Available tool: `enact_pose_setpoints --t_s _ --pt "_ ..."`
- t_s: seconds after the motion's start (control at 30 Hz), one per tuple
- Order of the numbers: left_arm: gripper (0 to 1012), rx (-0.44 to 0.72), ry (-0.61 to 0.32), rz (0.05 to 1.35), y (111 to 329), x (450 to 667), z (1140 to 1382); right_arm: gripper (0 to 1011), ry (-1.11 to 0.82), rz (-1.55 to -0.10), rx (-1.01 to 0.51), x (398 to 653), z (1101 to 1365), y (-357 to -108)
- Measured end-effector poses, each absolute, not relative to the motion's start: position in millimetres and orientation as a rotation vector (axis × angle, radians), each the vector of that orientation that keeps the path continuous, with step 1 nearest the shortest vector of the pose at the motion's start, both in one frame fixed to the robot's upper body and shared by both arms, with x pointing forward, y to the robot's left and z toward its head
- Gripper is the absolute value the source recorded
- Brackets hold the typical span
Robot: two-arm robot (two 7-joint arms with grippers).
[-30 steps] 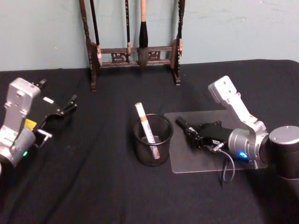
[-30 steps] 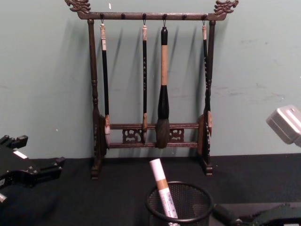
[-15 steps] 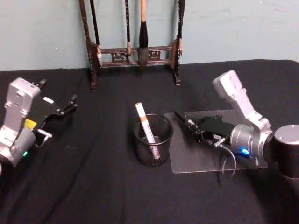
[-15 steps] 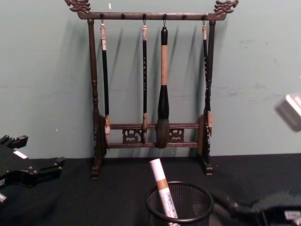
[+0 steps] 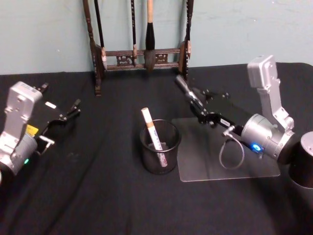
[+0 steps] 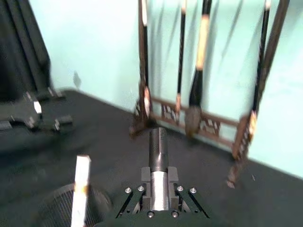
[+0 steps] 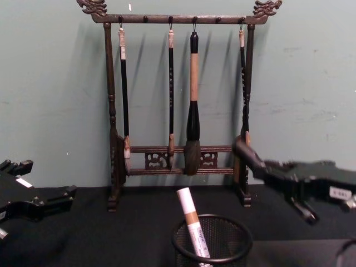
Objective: Pick up the water-based marker from the table and place it into the pen holder.
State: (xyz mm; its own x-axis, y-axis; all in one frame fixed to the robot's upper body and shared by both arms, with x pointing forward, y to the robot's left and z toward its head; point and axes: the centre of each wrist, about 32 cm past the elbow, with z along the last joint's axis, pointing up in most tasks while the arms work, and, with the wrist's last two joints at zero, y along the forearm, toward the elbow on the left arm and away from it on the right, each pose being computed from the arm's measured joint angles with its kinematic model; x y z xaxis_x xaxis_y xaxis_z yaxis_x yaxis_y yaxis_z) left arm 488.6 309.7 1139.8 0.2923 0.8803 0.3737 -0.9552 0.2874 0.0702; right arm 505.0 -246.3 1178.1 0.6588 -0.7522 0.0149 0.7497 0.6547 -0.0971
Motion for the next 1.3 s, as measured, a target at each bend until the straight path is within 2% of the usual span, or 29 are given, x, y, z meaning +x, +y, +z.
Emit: enact_pose_setpoints --t_s 0.1,0.47,0.8,1.3 --pt "1001 0.304 -0.285 1.248 310 489 1140 210 0.009 -0.833 -0.009 504 1176 -238" --pt "1001 0.304 -0.285 1.248 310 489 1140 210 0.009 -0.773 0.124 503 1164 -207" --pt "1001 0.304 -0.285 1.248 310 489 1140 210 0.002 -0.742 0.134 503 1147 -186" --pt "1001 0.304 -0.285 1.248 310 489 1140 210 0.024 -0.73 0.115 502 1132 -178"
